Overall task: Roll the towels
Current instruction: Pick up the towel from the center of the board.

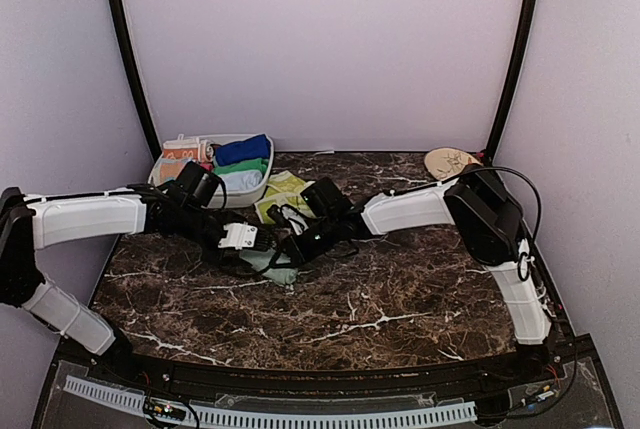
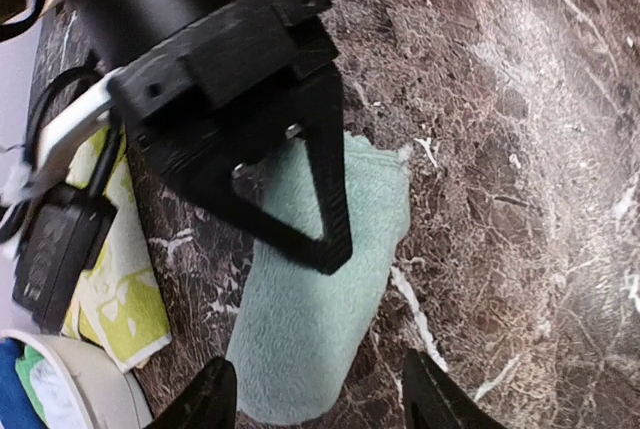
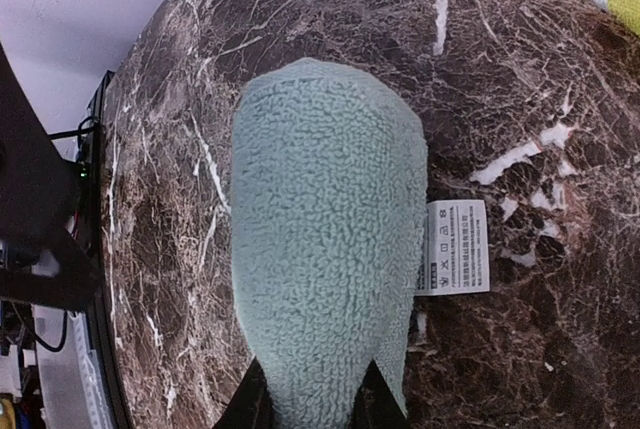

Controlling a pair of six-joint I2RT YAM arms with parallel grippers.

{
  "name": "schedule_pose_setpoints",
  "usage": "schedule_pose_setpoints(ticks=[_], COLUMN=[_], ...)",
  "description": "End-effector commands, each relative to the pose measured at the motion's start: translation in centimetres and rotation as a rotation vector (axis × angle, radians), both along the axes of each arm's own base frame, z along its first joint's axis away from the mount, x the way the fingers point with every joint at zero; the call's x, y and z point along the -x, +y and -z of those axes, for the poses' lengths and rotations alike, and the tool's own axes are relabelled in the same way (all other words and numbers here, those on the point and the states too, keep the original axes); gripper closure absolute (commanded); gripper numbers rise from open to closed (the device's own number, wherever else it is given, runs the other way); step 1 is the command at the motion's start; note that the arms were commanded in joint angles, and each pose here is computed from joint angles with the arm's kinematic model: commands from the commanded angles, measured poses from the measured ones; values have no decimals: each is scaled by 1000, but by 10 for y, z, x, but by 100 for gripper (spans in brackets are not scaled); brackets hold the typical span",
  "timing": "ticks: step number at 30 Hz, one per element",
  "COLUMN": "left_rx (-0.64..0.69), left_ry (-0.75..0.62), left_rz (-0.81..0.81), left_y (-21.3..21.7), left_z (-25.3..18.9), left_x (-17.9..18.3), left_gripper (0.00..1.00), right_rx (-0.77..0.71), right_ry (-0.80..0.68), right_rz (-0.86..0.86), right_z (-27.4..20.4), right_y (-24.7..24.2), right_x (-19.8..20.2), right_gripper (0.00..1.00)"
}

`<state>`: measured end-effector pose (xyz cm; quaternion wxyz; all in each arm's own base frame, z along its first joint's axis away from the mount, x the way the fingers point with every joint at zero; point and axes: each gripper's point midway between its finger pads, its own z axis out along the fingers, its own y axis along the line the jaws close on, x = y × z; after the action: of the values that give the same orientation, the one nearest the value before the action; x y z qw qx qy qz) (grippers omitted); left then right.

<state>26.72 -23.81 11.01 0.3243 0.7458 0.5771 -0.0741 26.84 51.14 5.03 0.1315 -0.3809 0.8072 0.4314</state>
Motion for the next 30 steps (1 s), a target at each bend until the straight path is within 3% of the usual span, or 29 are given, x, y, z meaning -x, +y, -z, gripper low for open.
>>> schedule_pose_setpoints(ticks=[1, 11, 23, 27, 30], left_rx=[-132, -162, -143, -140, -149], left_ry=[-147, -185, -260, -240, -235], left_rz=[40, 51, -38, -30, -40], left_y=[-1, -10, -19, -21, -22], left_z=[19, 47, 39, 34, 32], left_x=[-21, -20, -42, -41, -44], left_gripper=[42, 40, 37, 49, 53], right_rx=[10, -101, -282, -297, -328], right_ry=[109, 154, 224, 235, 244], right_rz=[28, 1, -104, -157, -218], right_z=[4, -31, -88, -96, -107], right_y=[3, 16, 28, 29, 31], right_x=[1, -1, 19, 30, 43], right_gripper=[100, 100, 100, 100, 100])
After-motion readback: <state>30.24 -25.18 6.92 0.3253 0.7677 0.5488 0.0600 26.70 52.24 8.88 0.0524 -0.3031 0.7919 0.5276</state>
